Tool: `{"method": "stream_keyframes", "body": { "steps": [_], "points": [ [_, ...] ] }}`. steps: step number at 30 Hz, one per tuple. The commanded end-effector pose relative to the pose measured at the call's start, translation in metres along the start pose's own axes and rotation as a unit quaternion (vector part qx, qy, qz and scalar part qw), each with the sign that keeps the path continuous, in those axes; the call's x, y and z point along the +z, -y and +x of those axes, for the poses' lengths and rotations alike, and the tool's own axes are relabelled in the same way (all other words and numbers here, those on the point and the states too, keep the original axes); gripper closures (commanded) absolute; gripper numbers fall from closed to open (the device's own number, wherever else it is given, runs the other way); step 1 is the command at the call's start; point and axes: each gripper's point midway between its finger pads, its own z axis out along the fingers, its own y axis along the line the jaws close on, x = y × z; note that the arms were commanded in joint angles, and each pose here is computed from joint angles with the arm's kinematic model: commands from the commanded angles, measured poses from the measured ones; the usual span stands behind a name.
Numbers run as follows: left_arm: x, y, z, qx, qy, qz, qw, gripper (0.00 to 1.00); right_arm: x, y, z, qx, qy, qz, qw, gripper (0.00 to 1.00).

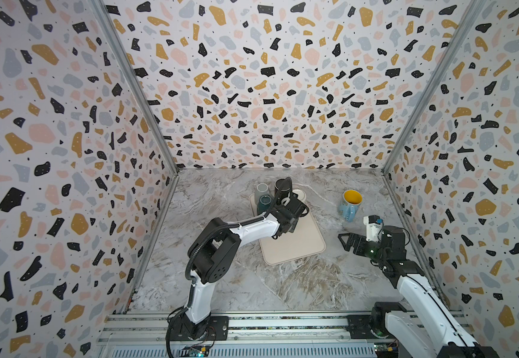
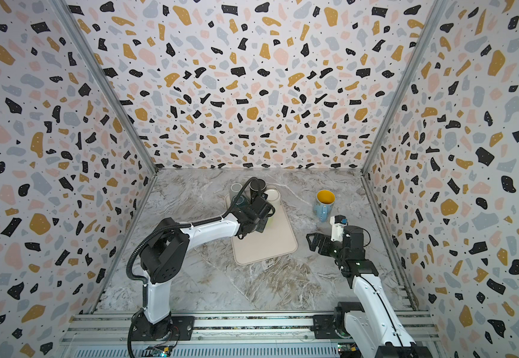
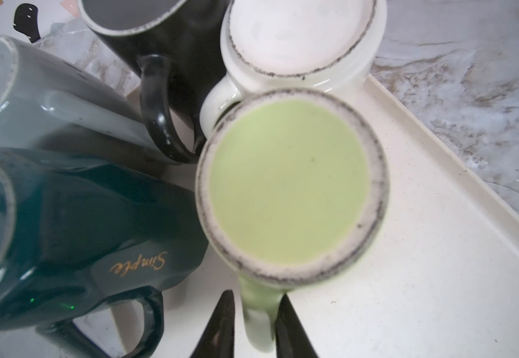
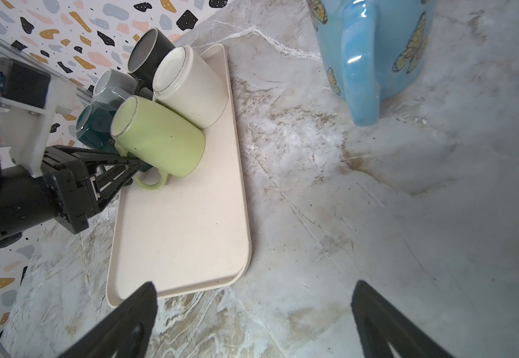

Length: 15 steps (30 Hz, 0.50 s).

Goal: Turn the mug right side up
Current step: Pick up the mug from the tray.

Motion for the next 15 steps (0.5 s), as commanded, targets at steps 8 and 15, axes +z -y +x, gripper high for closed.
{"method": "stream_keyframes", "body": {
  "steps": [8,15],
  "points": [
    [0.0032,0.0027,-0.0116,0.004,0.006,-0.003,1.0,0.78,-0.0013,-0.0004,-0.0005,-0.006,0.006,-0.001,1.0,0.01],
    [0.0067,0.0066,-0.0112,0.005,0.003,0.002,1.0,0.77,-0.0011,-0.0008,-0.0007,-0.007,0.006,-0.003,1.0,0.01]
  ]
}}
